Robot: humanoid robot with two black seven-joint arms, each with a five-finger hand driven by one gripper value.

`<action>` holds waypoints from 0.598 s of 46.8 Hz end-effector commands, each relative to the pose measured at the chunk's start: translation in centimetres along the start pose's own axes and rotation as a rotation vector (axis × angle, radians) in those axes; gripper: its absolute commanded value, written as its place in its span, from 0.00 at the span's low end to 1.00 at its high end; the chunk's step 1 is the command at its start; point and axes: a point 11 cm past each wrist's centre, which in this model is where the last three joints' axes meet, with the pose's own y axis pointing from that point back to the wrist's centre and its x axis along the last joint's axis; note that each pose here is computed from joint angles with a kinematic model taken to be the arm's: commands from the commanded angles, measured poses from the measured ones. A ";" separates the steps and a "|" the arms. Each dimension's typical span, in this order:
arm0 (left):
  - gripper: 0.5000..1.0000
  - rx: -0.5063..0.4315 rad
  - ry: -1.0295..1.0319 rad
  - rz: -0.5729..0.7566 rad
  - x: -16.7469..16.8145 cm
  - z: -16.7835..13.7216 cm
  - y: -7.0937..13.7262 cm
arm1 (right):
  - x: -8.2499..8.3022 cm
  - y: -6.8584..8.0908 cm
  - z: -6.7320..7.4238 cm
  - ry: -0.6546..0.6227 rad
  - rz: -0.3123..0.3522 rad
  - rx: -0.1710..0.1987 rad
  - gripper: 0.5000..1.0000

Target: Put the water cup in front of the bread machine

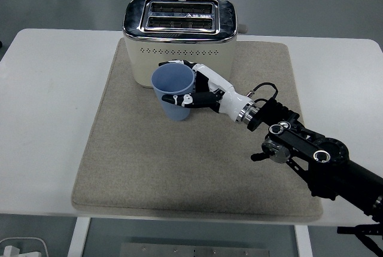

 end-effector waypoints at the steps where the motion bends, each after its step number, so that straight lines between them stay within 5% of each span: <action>1: 1.00 0.000 0.000 0.000 0.0 0.0 0.0 | -0.4 -0.4 -0.1 -0.005 0.007 0.006 0.34; 28: 1.00 -0.001 0.000 0.000 0.0 0.0 0.0 | 1.8 0.5 2.2 0.013 0.082 -0.062 0.38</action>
